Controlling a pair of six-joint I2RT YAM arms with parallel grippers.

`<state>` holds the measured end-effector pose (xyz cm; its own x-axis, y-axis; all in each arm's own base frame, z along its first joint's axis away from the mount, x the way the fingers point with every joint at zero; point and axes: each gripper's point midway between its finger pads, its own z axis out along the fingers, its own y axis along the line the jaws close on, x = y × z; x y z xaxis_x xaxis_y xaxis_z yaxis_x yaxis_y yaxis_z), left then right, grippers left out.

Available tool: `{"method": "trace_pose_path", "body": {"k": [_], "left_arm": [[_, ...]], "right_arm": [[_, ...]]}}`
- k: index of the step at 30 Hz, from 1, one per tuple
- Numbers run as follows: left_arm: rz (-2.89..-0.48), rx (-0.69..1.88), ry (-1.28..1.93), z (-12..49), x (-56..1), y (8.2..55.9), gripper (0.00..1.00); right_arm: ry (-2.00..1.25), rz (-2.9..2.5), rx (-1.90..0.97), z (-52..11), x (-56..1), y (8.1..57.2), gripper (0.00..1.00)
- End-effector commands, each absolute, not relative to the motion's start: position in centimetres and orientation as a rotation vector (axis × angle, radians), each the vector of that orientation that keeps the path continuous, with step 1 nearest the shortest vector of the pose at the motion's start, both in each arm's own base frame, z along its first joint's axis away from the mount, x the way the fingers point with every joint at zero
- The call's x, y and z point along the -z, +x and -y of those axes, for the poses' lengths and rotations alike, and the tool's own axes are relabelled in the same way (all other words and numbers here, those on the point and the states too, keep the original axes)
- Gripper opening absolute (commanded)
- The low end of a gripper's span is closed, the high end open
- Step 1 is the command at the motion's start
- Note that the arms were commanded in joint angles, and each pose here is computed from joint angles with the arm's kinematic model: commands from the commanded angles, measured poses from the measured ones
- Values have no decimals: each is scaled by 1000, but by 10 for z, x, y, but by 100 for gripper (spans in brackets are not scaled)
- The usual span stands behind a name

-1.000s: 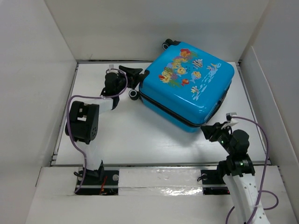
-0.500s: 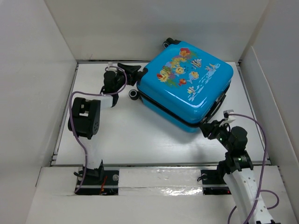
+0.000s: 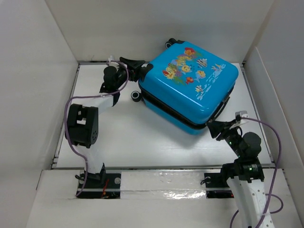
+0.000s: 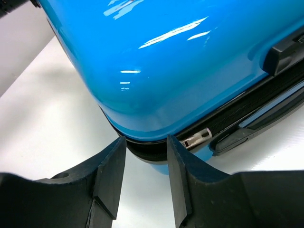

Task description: Pack the luggage

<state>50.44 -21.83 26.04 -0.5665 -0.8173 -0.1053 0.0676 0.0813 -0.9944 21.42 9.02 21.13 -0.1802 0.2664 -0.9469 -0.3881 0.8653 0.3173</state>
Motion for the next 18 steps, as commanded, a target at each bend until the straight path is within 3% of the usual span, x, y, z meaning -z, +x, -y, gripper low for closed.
{"method": "trace_pose_path", "body": {"k": [1,7,18], "left_arm": [[-1330,1694,-431,219,-411,459,0],[-1360,1701,-452,223,-397,455,0],[-1447,1641,-542,225,-336,481,0]], "right_arm": [[-99,-1642,-550,-85,-226,207,44],[-58,-1626,-546,-81,-224,206,35],[-25,-1726,-581,-85,-181,210,35]]}}
